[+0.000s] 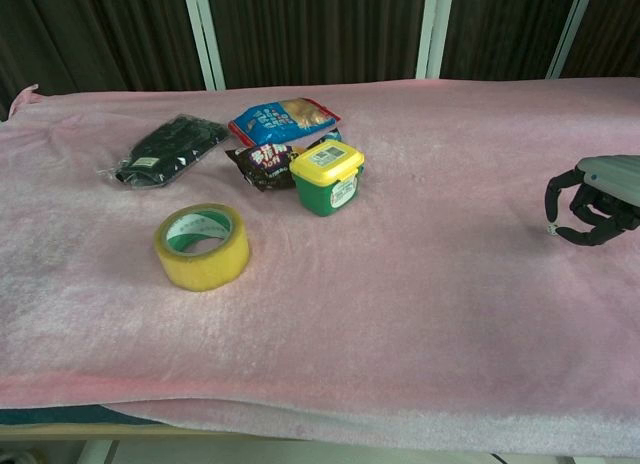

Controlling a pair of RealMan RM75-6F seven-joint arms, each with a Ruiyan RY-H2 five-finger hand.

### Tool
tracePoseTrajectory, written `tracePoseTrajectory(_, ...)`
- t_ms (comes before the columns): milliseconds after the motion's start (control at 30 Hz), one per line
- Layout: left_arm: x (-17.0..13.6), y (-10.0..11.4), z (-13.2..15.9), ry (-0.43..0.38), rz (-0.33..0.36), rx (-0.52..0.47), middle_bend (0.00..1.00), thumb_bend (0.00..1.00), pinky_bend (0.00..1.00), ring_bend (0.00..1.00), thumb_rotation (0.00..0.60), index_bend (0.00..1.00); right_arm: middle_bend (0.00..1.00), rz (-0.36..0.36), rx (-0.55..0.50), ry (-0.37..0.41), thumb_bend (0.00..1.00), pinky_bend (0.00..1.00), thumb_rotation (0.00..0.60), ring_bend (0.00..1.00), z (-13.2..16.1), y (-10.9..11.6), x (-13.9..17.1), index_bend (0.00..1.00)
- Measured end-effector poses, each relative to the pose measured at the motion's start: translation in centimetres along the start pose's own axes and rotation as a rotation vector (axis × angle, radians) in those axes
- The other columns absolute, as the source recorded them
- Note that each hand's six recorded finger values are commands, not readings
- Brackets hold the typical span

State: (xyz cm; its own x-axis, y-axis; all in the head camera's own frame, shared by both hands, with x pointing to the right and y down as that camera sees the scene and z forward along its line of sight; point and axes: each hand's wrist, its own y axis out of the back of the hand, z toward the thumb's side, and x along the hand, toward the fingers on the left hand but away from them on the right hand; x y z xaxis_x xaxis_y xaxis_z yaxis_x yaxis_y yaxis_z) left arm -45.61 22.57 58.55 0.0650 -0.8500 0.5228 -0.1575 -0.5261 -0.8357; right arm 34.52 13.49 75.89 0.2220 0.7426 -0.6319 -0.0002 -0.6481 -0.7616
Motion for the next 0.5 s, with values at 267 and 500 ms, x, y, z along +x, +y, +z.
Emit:
tracePoseTrajectory(267,-0.10,0.11,-0.04,0.002,0.005,0.000,0.24,0.39,0.35,0.18,0.600,0.28,0.99,0.001,0.004,-0.004,0.48,1.00,0.600,1.00,-0.09,-0.07,-0.01,0.62)
tracePoseTrajectory(500,-0.12,0.10,-0.08,0.002,0.003,-0.001,0.24,0.39,0.35,0.18,0.600,0.28,0.99,0.003,0.007,-0.010,0.48,1.00,0.600,1.00,-0.19,-0.16,-0.10,0.62)
